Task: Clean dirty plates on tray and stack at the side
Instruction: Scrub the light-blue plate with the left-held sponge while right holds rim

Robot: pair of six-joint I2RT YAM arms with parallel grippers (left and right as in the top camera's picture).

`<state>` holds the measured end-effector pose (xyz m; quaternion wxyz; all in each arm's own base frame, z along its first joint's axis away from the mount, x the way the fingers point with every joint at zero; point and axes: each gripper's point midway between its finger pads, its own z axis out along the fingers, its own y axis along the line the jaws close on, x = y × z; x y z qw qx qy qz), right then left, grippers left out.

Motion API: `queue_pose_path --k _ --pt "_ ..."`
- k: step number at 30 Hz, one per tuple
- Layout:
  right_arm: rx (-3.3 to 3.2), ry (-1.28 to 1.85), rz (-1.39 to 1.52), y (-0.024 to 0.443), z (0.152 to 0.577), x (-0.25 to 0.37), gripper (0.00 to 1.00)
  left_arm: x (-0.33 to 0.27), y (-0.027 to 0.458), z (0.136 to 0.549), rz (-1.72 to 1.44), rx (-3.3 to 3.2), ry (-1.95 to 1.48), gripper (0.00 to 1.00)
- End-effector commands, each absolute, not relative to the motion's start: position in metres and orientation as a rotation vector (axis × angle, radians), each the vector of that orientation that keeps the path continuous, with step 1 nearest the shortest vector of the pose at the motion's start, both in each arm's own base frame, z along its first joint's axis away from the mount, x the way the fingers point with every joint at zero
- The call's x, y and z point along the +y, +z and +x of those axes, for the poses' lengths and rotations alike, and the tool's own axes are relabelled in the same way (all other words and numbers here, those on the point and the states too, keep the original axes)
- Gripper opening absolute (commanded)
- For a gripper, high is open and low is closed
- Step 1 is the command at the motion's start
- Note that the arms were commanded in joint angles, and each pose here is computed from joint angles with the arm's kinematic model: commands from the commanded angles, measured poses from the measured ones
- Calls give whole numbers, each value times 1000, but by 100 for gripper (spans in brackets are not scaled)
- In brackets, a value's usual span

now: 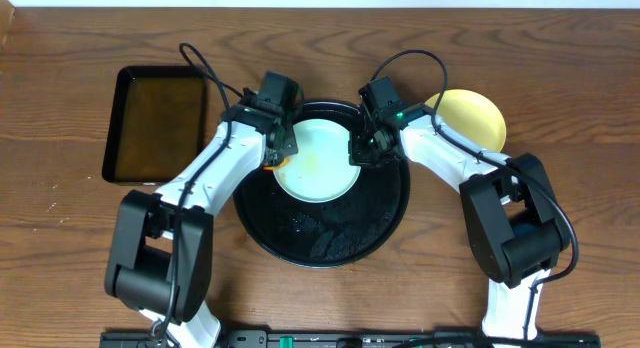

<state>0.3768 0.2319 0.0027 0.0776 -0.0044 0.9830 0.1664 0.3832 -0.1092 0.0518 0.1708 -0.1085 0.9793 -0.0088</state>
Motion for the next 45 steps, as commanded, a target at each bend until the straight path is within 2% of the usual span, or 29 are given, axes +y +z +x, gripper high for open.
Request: queue_pose_path --k 1,4,13,23,26,35,45 --pt "3003 328 32 -26 370 208 1 -146 54 378 -235 2823 -305 7" --pt "3000 330 31 -25 371 209 1 -169 56 378 -254 2812 -460 8" --pt "3003 329 31 -26 370 208 1 -198 30 361 -275 2873 -454 7" --pt "3007 326 33 -26 369 208 1 -176 -3 357 -330 2940 -293 8" --pt "3008 326 33 -26 369 208 1 -172 -6 351 -248 2970 -257 8" --pt "3008 326 33 -26 369 208 1 -111 -6 342 -140 2956 245 8" --pt "3008 325 32 -26 369 208 1 -85 22 374 33 2796 515 8"
